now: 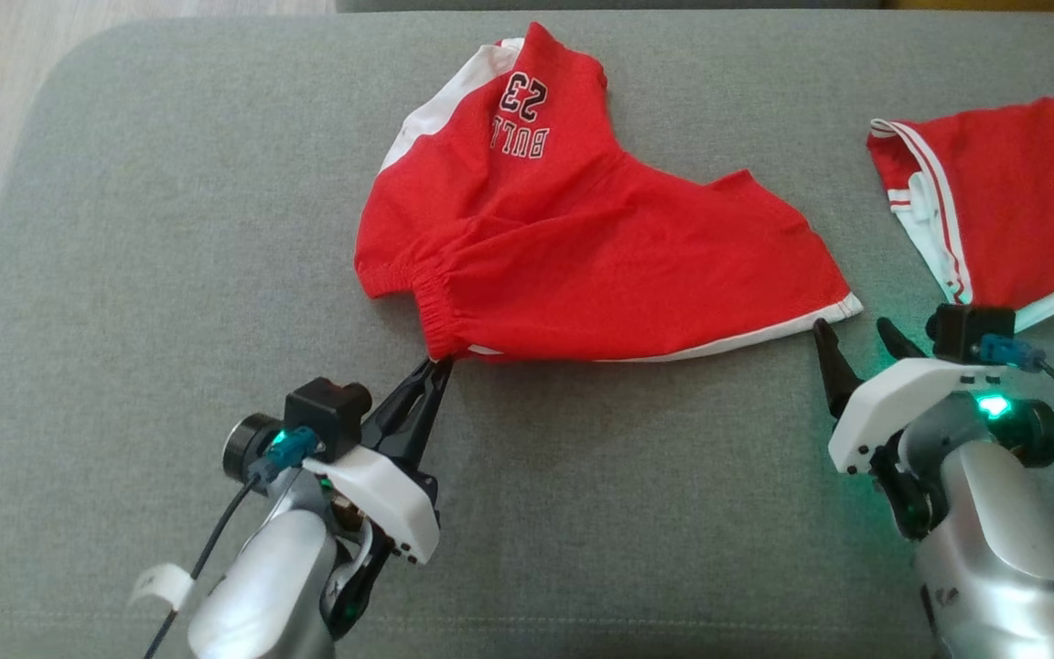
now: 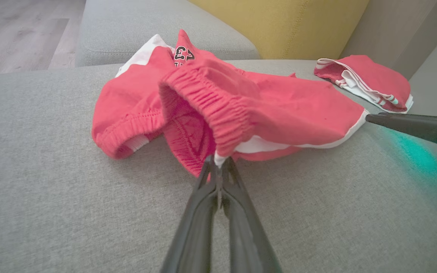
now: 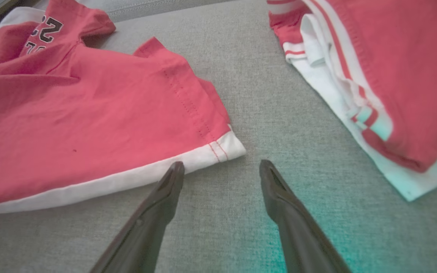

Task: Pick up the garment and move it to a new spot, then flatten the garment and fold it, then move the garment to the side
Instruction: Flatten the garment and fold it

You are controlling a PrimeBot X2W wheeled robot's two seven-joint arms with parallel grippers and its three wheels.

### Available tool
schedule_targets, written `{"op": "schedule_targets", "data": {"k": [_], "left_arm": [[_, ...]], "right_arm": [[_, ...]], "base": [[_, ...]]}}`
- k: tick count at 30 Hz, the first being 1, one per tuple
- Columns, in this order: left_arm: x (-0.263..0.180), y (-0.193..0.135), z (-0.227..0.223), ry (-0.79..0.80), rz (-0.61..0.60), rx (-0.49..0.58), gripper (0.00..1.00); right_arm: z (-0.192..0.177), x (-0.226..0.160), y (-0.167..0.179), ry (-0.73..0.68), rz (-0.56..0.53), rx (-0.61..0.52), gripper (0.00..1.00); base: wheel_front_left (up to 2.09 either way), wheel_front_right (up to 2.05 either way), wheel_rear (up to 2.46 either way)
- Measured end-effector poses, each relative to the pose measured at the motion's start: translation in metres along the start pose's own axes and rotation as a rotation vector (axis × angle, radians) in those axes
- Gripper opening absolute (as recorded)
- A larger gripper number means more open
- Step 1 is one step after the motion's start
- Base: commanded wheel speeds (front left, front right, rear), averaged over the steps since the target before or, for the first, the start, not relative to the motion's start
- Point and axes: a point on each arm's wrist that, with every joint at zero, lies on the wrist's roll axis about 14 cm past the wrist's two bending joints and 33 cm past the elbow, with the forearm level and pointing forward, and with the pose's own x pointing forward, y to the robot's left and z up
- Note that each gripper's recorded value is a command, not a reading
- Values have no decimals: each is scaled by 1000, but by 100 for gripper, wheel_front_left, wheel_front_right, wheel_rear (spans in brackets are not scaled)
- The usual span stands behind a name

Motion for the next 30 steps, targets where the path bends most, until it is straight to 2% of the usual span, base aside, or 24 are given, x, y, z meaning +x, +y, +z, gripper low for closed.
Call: {"op": "schedule_targets", "data": {"k": [23,24,25,26,30], "left_arm": [[3,-1,-7,17,-11,-12,0],[3,-1,-8,18,-13,-12,0],[3,-1,-8,19,-14,-12,0],[4,-1,-7,18,-14,-11,0],[9,0,-1,3,-20,2,0]], "right_arm": [[8,27,0,25,-11,27,100],[8,29,0,28,-11,27,97],[8,30,0,32,-9,25,44],[8,31,1,36,-6,22,0],[9,32,4,46,8,-8,0]], "base": [[0,0,0],[0,0,0],[0,0,0],[0,0,0],[0,0,0]]}}
